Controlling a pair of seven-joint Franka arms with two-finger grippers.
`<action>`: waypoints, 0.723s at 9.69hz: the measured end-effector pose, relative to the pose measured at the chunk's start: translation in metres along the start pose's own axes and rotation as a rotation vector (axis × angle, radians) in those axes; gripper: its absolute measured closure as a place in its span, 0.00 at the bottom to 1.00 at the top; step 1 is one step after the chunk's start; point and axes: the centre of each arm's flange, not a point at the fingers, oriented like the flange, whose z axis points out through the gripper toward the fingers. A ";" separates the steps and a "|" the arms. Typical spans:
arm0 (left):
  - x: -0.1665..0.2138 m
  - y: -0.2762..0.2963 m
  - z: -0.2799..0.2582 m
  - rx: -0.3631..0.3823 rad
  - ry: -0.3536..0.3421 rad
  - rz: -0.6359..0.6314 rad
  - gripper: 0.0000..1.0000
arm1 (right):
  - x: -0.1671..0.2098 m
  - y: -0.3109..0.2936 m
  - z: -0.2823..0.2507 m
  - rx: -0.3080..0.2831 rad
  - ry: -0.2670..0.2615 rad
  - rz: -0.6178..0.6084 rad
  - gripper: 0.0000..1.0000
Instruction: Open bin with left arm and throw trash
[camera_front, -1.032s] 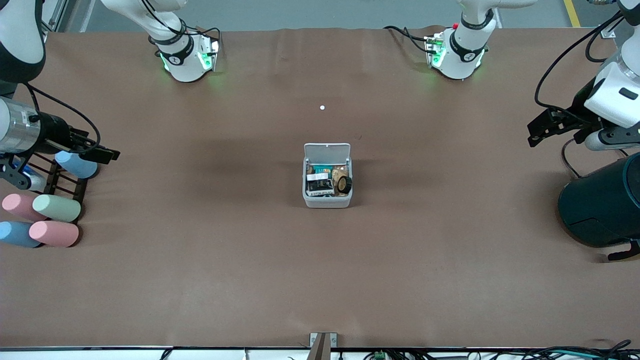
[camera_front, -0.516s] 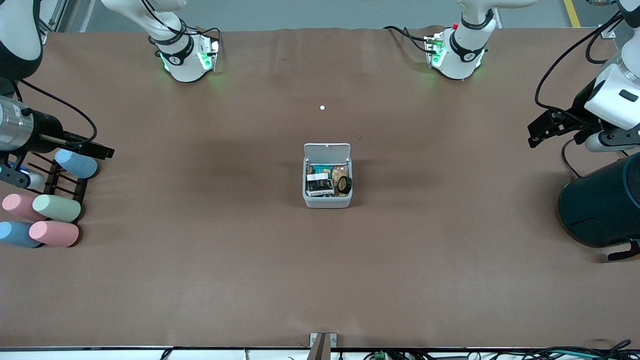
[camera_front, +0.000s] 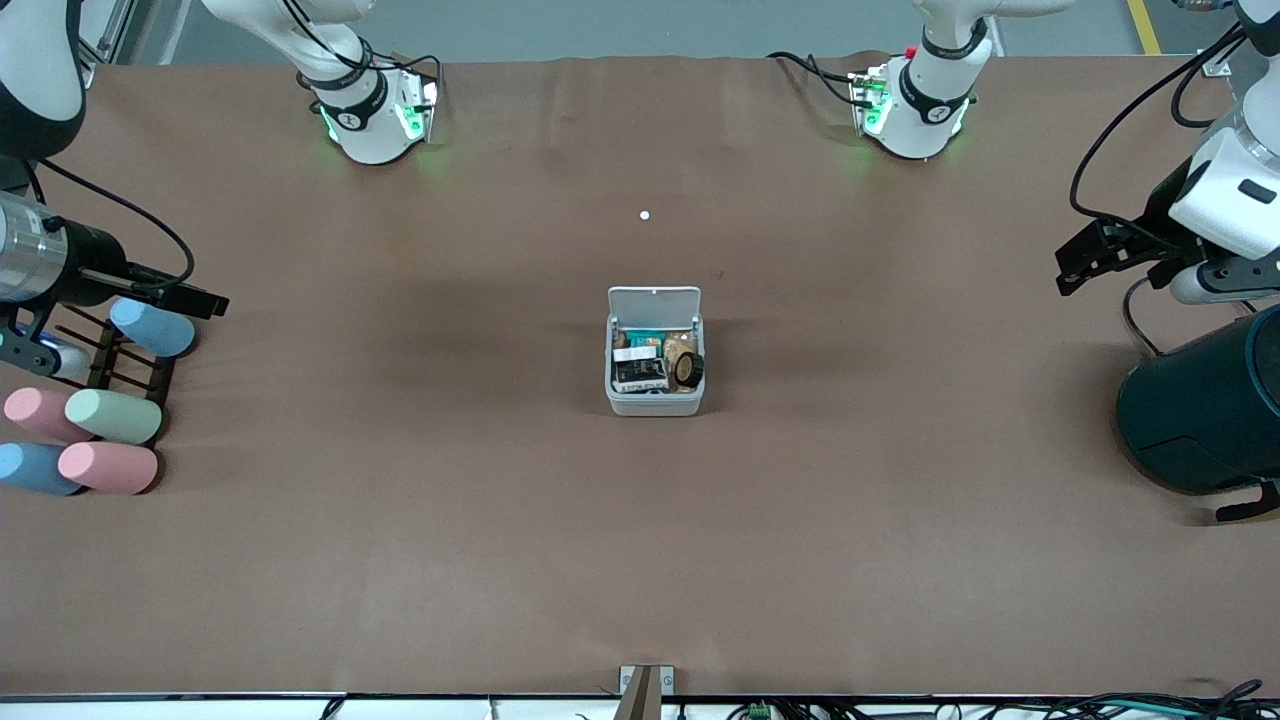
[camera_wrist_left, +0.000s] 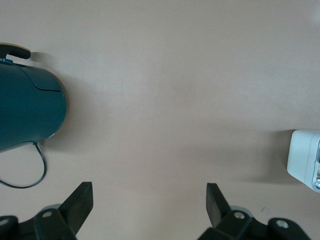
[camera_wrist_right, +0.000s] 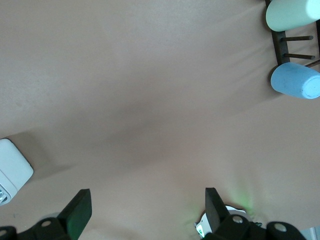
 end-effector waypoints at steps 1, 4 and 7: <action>0.000 0.000 0.000 0.000 0.000 0.004 0.00 | 0.001 0.000 0.001 -0.001 -0.002 0.000 0.00; 0.000 0.000 0.000 0.000 0.000 0.014 0.00 | -0.010 0.013 -0.023 -0.027 0.070 -0.221 0.00; 0.000 0.000 0.000 0.000 0.000 0.017 0.00 | -0.047 0.034 -0.058 -0.016 0.135 -0.309 0.00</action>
